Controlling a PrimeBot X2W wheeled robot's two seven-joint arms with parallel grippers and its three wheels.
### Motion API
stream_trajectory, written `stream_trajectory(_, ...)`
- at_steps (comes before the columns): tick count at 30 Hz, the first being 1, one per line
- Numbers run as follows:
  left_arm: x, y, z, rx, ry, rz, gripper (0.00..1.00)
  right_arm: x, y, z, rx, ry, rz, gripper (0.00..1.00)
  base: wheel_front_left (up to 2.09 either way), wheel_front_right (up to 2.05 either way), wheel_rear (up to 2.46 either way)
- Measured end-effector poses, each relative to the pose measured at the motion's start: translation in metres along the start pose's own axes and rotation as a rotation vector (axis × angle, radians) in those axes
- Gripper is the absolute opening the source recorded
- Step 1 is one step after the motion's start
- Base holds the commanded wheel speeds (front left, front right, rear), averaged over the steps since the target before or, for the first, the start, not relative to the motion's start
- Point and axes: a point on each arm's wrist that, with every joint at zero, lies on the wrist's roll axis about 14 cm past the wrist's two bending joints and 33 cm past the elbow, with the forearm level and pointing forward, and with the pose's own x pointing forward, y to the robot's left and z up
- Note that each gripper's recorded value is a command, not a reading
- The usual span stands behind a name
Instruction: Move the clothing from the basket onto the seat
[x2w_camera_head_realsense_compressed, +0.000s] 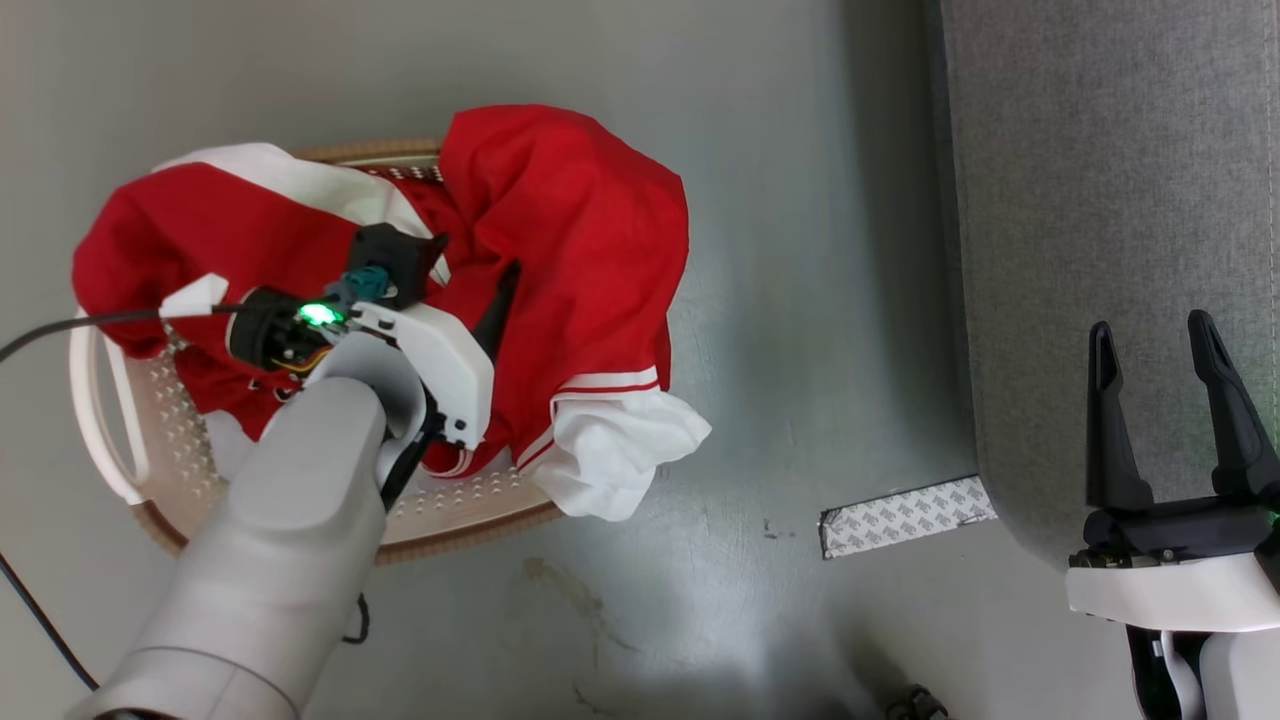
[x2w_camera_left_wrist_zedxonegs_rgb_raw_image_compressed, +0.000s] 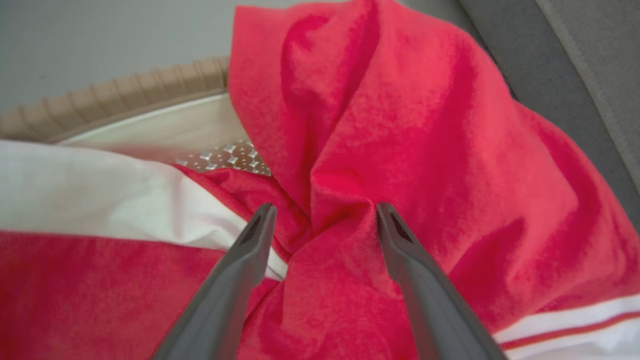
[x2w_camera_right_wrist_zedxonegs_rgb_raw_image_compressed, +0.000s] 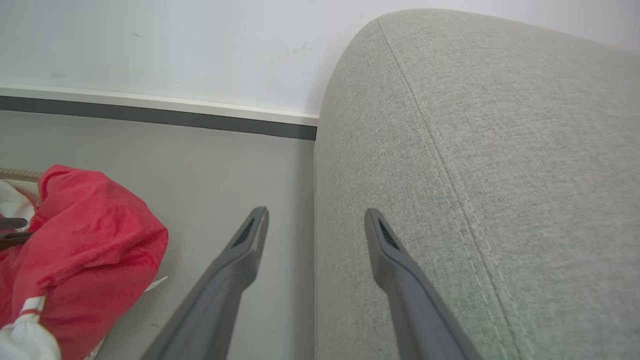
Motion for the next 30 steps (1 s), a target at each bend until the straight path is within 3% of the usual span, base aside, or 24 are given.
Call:
stream_trajectory(19,0.019,0.016,-0.026,-0.055,0.064,0.008,1.0,0.003,0.001,-0.019,-0.005,0.048,0.002,1.0,0.0,0.0,0.0)
stream_trajectory(30,0.021,0.0,-0.034,-0.082,0.097,-0.041,1.0,0.005,0.002,-0.021,0.003,0.052,0.005,1.0,0.0,0.0,0.0)
